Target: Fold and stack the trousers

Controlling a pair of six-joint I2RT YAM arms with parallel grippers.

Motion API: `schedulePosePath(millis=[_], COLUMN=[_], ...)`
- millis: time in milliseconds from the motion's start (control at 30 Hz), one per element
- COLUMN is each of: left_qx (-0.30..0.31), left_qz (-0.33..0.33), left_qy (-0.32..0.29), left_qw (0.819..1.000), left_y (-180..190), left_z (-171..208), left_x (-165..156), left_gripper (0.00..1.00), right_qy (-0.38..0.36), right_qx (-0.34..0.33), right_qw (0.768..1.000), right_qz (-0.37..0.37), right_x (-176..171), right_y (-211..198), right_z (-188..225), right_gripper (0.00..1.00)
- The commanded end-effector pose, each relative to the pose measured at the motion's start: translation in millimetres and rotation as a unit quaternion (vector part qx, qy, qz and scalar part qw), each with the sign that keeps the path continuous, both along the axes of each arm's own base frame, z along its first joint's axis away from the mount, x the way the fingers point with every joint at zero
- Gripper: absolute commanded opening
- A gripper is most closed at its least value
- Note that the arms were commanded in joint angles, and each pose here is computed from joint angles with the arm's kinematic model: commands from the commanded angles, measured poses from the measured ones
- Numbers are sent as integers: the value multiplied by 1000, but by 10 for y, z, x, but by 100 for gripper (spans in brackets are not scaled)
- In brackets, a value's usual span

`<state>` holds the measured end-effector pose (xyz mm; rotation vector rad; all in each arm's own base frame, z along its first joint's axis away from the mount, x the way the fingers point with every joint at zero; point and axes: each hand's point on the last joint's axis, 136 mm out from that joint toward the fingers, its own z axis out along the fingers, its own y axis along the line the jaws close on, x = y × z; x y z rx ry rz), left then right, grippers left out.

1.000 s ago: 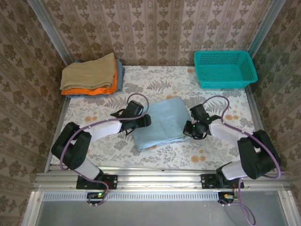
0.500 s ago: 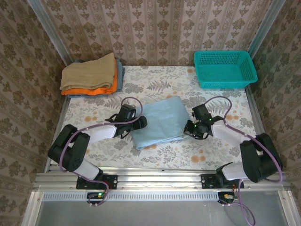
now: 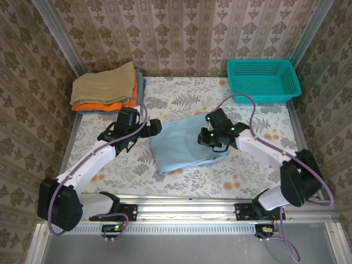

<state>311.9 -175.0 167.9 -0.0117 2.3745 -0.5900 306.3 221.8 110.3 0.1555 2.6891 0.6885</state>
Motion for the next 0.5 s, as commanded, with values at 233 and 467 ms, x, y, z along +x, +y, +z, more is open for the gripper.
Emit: schedulePosePath(millis=[233,467], left_qx=[33,-116], left_qz=[140,300], left_qy=[53,-101], left_qw=[988,941], left_y=[764,1470], left_z=[-389,-87], left_x=[-53,510], left_gripper=[100,94], right_qy=[90,61], right_qx=[-36,-20], right_qw=[995,997], right_qz=[37,50], right_x=[-23,-13], right_y=[112,156], right_z=[-702,-442], right_gripper=[12,18])
